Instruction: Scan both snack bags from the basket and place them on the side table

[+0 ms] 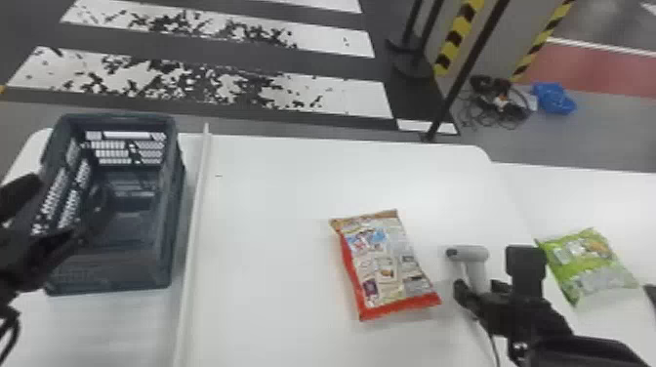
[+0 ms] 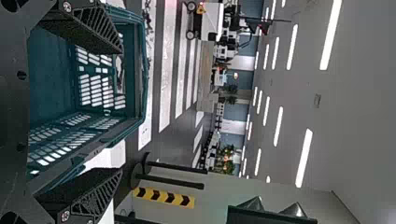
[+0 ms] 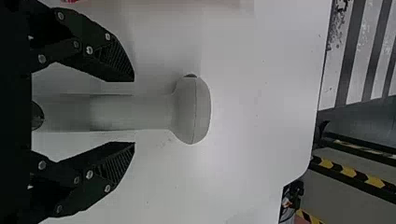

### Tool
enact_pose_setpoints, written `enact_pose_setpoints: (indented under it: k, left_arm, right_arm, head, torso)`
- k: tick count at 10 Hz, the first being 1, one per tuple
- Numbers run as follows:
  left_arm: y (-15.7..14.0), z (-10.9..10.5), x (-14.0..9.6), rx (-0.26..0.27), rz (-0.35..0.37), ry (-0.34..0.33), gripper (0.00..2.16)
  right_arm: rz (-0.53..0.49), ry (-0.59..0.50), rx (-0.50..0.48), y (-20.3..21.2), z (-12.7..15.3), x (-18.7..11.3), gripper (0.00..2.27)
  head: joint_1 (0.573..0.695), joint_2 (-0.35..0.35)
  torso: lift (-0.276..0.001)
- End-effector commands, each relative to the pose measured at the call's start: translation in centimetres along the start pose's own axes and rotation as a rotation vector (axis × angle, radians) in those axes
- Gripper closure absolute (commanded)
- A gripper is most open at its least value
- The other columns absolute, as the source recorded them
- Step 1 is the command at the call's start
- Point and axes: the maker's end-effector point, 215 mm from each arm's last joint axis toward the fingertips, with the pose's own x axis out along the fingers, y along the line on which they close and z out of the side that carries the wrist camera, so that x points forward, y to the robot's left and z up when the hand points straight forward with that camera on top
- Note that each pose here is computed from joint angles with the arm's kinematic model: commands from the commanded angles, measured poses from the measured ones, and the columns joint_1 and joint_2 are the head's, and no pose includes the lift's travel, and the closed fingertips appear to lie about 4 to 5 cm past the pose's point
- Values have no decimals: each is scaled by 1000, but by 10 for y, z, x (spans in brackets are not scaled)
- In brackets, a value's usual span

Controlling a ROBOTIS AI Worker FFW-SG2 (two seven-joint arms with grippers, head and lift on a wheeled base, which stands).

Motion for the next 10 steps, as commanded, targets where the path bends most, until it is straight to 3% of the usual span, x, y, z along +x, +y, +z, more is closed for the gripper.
enact_pose_setpoints:
  k: [1, 4, 5, 7, 10]
  left_arm:
    - [0, 0, 0, -1, 0, 0, 100]
    - [0, 0, 0, -2, 1, -1, 100]
    - [0, 0, 0, -1, 1, -2, 100]
    - [0, 0, 0, -3, 2, -3, 100]
    - [1, -3, 0, -6, 4, 3, 100]
  right_arm:
    - [-7, -22, 5, -2, 8, -11, 103]
    - [59, -77, 66, 15, 32, -47, 107]
    - [136, -44, 106, 33, 28, -53, 110]
    - [269, 12, 143, 69, 22, -58, 120]
    - [329, 61, 121, 97, 18, -49, 127]
  head:
    - [695, -200]
    - [695, -191]
    - [695, -176]
    - [695, -136]
    - [695, -67]
  torso:
    - [-75]
    - [-75]
    - [-75]
    - [-75]
    - [-75]
